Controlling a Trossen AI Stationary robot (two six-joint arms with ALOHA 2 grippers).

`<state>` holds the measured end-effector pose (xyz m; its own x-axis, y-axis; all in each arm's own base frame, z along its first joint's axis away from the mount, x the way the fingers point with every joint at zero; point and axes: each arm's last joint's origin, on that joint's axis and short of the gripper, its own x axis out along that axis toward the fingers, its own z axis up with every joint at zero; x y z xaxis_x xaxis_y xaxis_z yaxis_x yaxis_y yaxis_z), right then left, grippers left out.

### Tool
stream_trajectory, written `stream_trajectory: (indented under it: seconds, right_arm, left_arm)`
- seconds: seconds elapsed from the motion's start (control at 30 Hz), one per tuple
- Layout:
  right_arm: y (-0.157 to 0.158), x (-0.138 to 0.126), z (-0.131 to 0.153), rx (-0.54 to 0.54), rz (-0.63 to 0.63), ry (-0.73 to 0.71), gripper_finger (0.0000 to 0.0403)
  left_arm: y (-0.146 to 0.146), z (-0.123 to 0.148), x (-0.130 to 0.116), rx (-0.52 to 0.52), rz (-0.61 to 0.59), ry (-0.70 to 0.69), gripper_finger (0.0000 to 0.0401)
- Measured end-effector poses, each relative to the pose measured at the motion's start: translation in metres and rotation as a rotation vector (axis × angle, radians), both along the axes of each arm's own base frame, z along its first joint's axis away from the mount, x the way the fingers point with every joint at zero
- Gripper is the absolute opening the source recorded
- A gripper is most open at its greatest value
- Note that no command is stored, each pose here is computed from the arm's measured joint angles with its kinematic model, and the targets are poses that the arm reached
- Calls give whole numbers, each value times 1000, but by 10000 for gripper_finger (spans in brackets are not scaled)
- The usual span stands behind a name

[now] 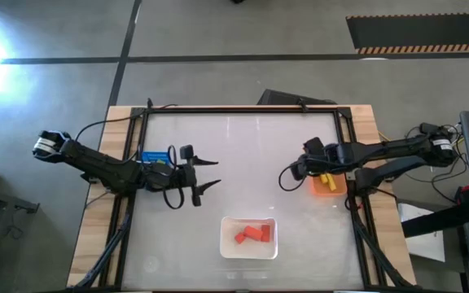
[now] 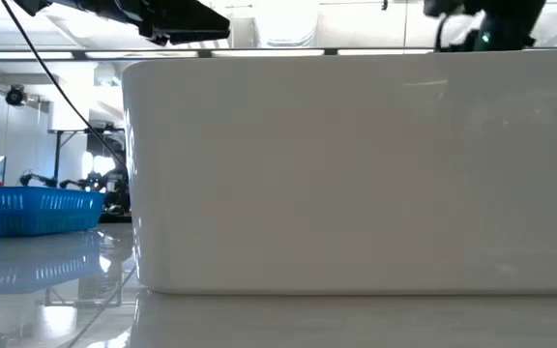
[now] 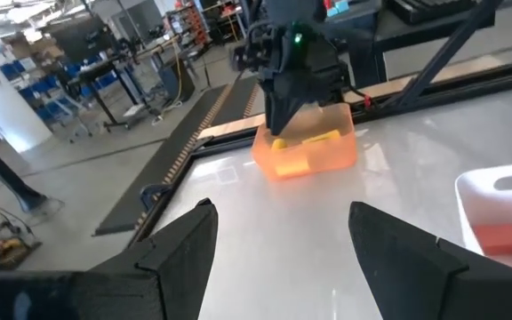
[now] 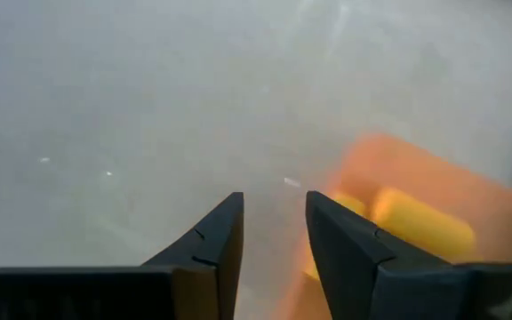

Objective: Sort & place blocks by color
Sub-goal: Return to Home Position

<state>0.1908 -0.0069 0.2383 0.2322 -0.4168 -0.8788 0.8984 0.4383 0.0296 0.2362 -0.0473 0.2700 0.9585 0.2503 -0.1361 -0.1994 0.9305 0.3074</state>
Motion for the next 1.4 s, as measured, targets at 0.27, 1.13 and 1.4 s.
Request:
stream_trajectory:
  seconds: [0.27,1.13,1.4]
  right_arm:
    - [18,24,19,-128,325,-119,78]
    - [-10,28,-24,-711,1109,-595,9]
    - [-21,-8,-13,-675,1107,-584,9]
  left_arm:
    - [0,-2,0,-85,13,-10,238]
    - [41,-36,-50,-69,-144,-18,175]
    - [52,-61,-87,-150,-103,-97,102]
